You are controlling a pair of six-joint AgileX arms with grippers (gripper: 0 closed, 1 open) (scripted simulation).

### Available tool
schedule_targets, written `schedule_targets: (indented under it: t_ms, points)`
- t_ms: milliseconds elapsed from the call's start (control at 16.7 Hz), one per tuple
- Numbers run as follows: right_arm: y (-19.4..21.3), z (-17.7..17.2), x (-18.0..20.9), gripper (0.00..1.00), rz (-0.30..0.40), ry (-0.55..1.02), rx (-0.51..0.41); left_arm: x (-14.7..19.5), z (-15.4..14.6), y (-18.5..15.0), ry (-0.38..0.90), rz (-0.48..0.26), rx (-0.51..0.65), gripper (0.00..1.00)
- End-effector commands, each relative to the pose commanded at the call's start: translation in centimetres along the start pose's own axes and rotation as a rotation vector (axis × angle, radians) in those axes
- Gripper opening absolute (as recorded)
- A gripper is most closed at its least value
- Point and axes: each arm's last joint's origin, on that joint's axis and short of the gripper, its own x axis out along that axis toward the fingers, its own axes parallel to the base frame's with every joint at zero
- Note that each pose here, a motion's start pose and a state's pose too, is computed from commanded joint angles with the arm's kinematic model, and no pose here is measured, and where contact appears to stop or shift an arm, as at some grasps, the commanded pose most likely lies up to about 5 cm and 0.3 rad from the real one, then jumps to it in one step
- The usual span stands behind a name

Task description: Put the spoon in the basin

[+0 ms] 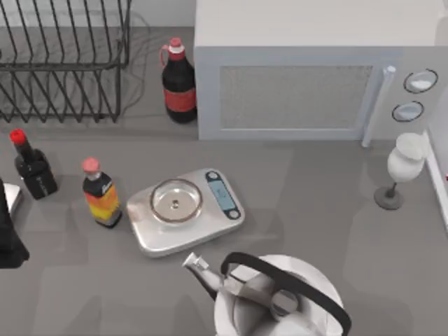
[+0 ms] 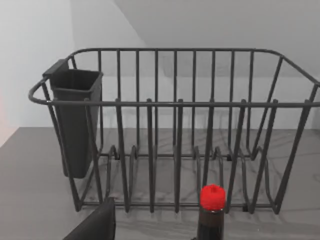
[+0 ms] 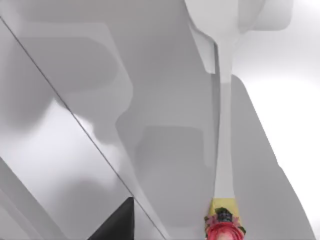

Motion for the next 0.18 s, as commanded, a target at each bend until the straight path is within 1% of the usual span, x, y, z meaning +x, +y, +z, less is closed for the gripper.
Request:
schedule_targets:
  t_ms: [180]
  points:
    - [0.0, 0.0, 0.0, 1.0, 0.0, 0.0, 0.0, 0.0, 0.0, 0.0, 0.0, 0.0, 0.0, 1.0]
